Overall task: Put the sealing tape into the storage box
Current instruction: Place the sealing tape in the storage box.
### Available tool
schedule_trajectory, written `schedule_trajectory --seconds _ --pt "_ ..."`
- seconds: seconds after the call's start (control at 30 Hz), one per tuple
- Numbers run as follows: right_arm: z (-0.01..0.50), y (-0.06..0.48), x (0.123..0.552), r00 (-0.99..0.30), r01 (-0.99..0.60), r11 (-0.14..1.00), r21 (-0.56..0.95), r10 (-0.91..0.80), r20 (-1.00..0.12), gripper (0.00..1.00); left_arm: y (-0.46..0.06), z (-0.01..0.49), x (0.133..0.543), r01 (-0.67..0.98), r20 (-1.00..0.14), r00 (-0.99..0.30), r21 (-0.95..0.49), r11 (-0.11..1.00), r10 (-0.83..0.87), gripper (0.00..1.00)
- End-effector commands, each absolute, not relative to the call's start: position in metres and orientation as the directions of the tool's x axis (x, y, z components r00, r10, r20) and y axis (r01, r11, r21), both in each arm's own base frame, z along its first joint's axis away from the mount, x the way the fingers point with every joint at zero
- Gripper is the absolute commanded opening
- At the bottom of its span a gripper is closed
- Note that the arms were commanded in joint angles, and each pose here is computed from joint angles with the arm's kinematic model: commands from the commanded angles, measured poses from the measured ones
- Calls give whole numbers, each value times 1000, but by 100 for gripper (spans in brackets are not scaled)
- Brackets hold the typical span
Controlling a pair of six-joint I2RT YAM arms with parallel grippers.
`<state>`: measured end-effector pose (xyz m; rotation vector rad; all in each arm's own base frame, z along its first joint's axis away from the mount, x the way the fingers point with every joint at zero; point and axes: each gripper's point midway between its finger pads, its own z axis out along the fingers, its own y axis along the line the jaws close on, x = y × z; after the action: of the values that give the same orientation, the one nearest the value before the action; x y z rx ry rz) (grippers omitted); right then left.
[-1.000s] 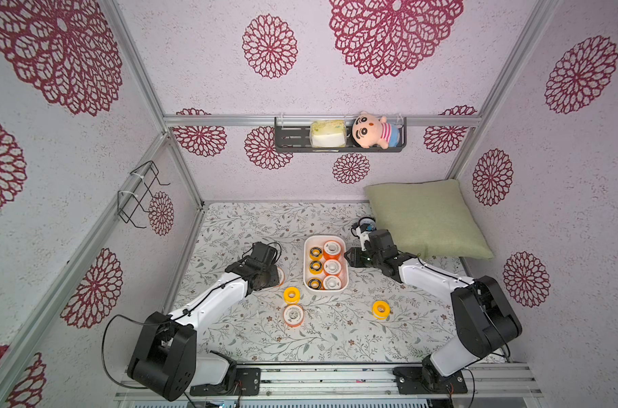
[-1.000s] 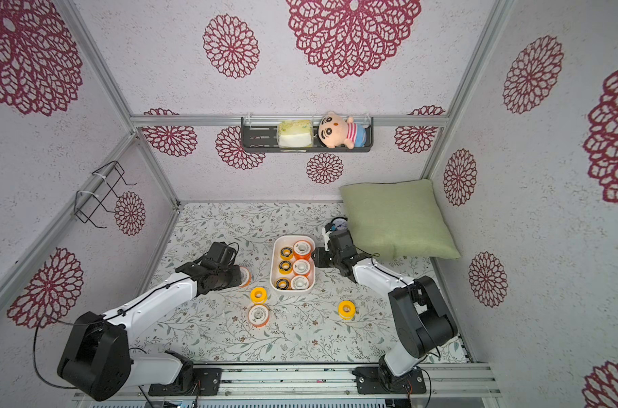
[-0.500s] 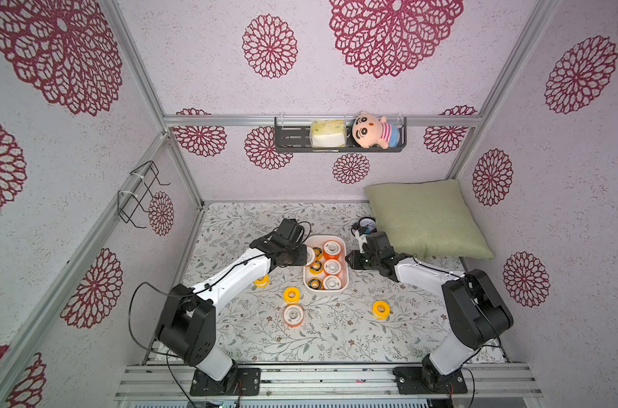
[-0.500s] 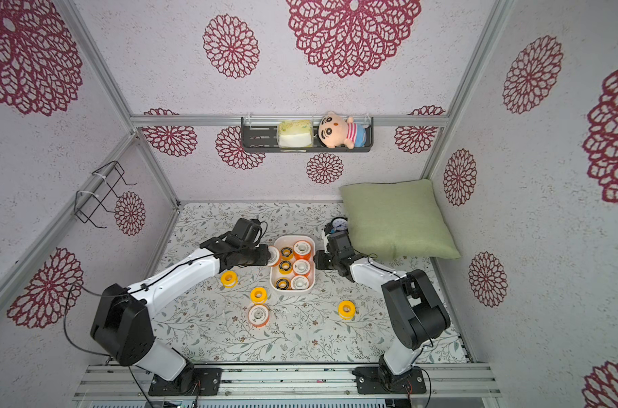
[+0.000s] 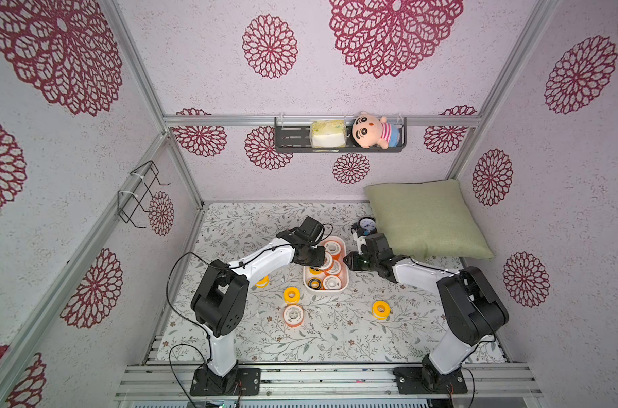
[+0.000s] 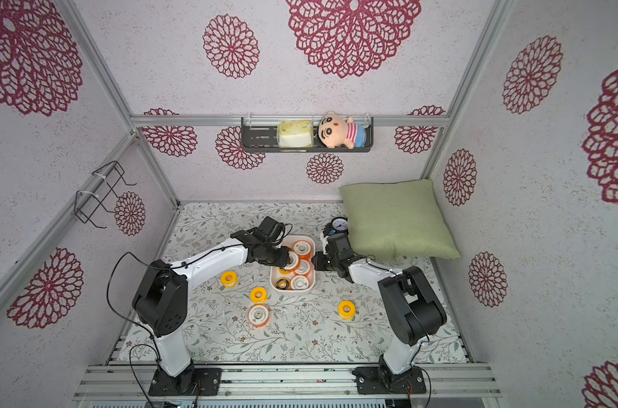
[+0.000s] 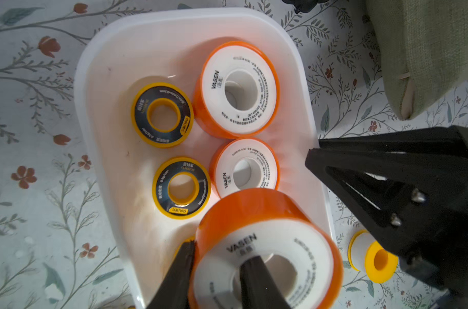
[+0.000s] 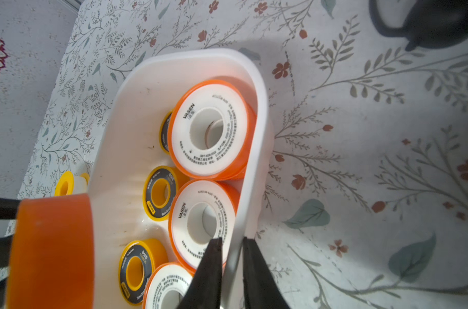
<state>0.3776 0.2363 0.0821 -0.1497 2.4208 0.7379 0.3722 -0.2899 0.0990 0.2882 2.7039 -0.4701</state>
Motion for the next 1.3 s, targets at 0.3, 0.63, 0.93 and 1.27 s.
schedule_trajectory --seconds 0.3,0.63,0.93,1.27 --pt "83 241 380 -820 -271 822 501 75 -567 19 -313 68 370 316 -307 -923 -263 912 231 26" --pt "85 242 380 -821 -276 819 502 70 -567 19 -317 59 371 317 -298 -923 -233 919 243 27" --pt "85 241 379 -823 -279 820 500 64 -565 20 -322 55 378 301 -303 -926 -231 925 226 28" --pt "85 240 378 -824 -278 823 496 62 -564 20 -324 52 384 289 -307 -927 -226 930 214 29"
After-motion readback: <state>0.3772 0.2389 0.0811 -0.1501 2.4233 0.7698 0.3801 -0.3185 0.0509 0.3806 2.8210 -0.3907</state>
